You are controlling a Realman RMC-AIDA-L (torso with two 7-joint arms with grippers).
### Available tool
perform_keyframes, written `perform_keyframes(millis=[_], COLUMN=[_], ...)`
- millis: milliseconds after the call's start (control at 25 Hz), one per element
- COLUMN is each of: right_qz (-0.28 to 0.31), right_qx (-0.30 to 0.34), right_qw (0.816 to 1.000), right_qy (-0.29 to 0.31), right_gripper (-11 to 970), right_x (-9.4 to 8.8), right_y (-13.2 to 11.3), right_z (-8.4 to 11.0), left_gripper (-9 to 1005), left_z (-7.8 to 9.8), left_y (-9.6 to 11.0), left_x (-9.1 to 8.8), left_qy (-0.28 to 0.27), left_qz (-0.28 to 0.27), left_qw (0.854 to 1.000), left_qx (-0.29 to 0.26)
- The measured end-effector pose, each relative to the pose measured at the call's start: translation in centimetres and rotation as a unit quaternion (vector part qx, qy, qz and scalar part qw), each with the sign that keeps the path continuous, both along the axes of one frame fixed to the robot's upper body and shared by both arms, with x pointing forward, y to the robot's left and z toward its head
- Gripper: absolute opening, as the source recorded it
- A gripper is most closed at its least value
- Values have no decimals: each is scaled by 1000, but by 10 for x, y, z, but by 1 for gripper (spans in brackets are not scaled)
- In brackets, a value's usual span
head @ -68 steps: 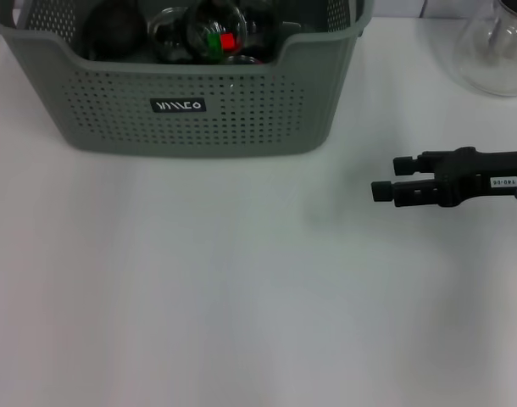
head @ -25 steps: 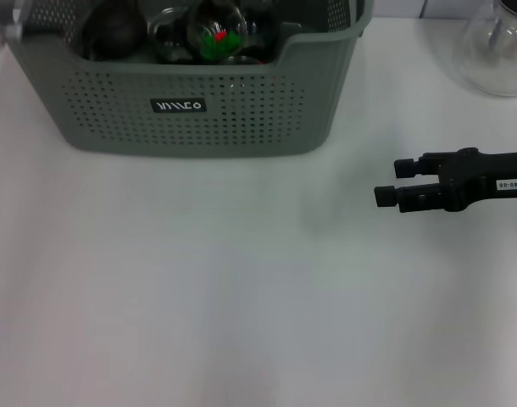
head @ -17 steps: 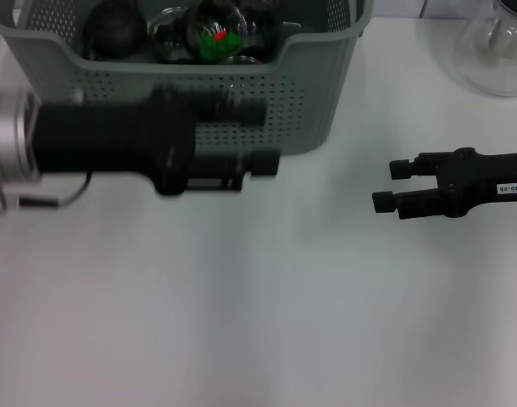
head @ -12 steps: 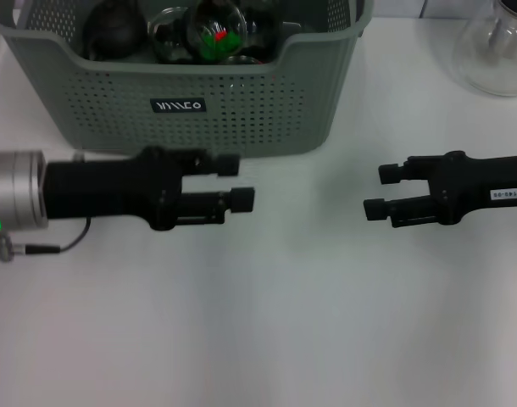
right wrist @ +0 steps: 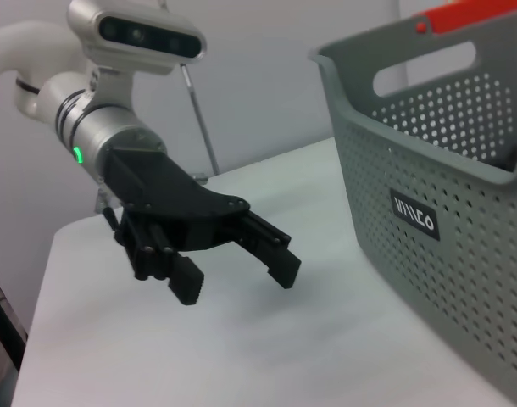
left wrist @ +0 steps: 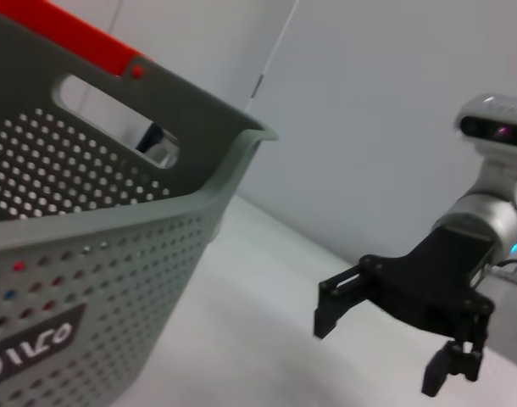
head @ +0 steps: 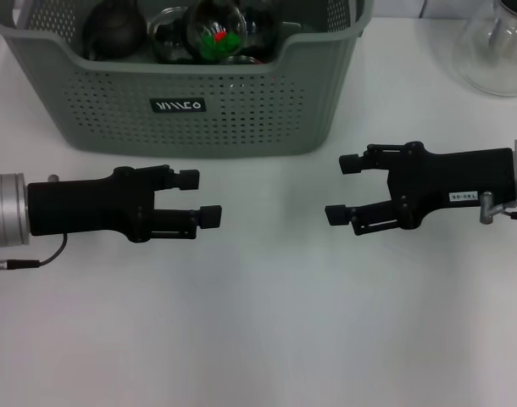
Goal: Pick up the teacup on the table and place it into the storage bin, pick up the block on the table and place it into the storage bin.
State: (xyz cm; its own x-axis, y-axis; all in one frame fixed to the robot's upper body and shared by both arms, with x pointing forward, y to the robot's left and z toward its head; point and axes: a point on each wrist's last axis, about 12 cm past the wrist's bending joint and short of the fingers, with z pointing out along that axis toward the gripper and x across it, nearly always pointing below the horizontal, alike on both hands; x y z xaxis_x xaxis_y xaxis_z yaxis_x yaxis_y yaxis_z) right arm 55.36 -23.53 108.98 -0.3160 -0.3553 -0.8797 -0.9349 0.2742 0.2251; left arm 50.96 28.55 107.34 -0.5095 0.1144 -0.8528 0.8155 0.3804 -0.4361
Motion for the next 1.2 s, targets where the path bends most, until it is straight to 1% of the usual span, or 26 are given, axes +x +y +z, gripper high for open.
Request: perform_keyframes(millis=[80, 160, 320, 640, 880, 1200], right_qz=[4, 9, 13, 1, -7, -10], right_qx=[-1, -2, -2, -14, -19, -16], right_qw=[1000, 1000, 1000, 999, 1000, 1000], right_qy=[-10, -18, -22, -29, -20, -23], right_gripper=[869, 929, 925, 919, 919, 919], right_x=[0, -1, -4, -5, -4, -2], right_y=[1, 1, 0, -1, 2, 3], right_z=[-1, -3, -7, -15, -21, -20], left_gripper=[859, 871, 869, 863, 860, 859], left_z=[-2, -5, -13, -22, -24, -26], left_y=[0, -2, -7, -18, -19, -27], left_x=[1, 1, 3, 7, 10, 10], left_qy=[-15, -24, -26, -37, -39, -47], left_qz=[1, 2, 9, 7, 11, 4], left_qw=[1000, 1000, 999, 999, 998, 998], left_qx=[8, 13, 22, 36, 48, 48])
